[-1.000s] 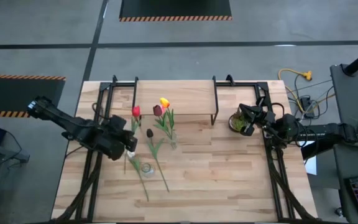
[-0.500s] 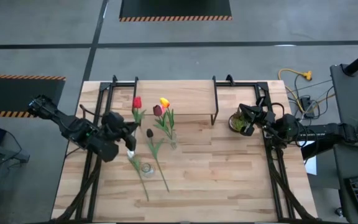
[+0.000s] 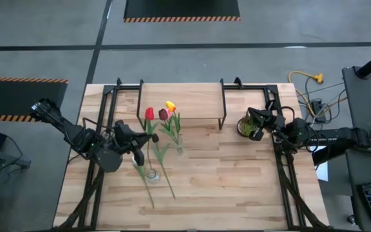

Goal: Pick and place flowers into a vace then onto a shelf
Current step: Put the red flower into the bottom transparent vase

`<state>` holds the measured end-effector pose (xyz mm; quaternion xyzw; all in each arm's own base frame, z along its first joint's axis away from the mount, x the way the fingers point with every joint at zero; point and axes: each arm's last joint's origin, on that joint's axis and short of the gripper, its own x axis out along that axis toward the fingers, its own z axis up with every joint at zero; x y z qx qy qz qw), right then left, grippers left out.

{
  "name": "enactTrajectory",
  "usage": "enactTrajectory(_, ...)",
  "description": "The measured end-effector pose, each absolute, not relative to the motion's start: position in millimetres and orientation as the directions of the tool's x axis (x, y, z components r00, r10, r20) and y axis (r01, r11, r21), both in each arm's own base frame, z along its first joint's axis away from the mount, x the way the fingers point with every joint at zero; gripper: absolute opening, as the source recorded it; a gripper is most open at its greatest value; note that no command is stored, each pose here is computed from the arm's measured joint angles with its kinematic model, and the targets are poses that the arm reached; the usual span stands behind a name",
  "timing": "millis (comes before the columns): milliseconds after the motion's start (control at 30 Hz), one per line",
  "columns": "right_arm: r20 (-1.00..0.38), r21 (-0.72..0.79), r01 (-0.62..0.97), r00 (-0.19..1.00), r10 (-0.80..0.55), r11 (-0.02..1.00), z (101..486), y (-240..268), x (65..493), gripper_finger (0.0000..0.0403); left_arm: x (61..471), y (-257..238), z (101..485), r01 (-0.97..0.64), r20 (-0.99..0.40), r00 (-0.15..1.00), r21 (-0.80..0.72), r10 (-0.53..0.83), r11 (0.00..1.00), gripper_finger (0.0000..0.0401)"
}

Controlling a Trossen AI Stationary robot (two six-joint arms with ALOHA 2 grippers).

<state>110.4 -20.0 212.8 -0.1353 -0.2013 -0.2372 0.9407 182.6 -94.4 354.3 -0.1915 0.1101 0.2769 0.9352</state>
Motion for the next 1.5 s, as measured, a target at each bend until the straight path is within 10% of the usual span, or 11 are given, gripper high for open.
enactTrajectory(1500,0.441,-0.143,0.495,0.807,-0.392,0.857,213,-20,111,0.0008,180,-145,333,-0.391,-0.288,0.9,-0.204,0.327,0.897,0.0)
